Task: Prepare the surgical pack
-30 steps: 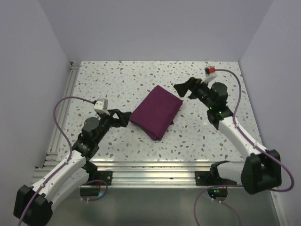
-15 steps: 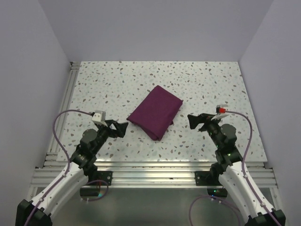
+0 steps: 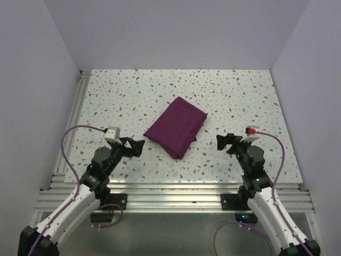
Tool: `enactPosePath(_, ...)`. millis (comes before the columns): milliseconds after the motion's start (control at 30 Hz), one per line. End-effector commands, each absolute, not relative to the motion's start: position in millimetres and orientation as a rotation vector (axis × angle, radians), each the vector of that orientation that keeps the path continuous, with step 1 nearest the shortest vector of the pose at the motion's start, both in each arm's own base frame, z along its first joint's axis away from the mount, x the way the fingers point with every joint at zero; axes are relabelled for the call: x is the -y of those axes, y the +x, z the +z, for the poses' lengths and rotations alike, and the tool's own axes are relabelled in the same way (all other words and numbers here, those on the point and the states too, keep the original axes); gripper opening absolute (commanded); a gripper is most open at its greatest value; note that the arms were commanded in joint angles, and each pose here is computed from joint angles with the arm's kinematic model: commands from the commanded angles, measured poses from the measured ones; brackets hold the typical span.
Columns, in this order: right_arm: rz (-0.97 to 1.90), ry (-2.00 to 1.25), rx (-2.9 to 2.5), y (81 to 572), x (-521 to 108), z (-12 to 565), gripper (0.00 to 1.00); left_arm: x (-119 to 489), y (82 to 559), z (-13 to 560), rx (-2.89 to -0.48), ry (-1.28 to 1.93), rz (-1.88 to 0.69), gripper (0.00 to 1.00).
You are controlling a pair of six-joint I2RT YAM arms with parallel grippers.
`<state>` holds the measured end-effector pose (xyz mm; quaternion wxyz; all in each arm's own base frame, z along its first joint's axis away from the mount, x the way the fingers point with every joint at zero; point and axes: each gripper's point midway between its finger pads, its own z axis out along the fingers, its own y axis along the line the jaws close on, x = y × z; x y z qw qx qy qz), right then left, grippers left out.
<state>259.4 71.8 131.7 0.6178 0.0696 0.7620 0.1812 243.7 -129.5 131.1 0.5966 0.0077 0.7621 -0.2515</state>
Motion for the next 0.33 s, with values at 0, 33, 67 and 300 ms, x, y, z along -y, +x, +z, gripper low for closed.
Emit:
enactPosePath(0, 0.398, 0.191, -1.731, 264.7, -67.3, 140.1, 0.94, 129.9, 246.4, 140.1, -1.74, 0.016, -0.583, 1.0)
enactPosePath(33, 0.398, 0.191, -1.73, 265.0, -67.2, 140.8, 0.94, 129.2, 246.5, 140.5, -1.739, 0.013, -0.581, 1.0)
enactPosePath(67, 0.398, 0.191, -1.731, 265.2, -67.2, 140.8, 0.94, 129.3, 246.3, 140.6, -1.739, 0.014, -0.583, 1.0)
enactPosePath(300, 0.388, 0.209, -1.739, 265.3, -65.0, 139.1, 0.92, 128.8, 246.5, 140.6, -1.737, 0.012, -0.581, 1.0)
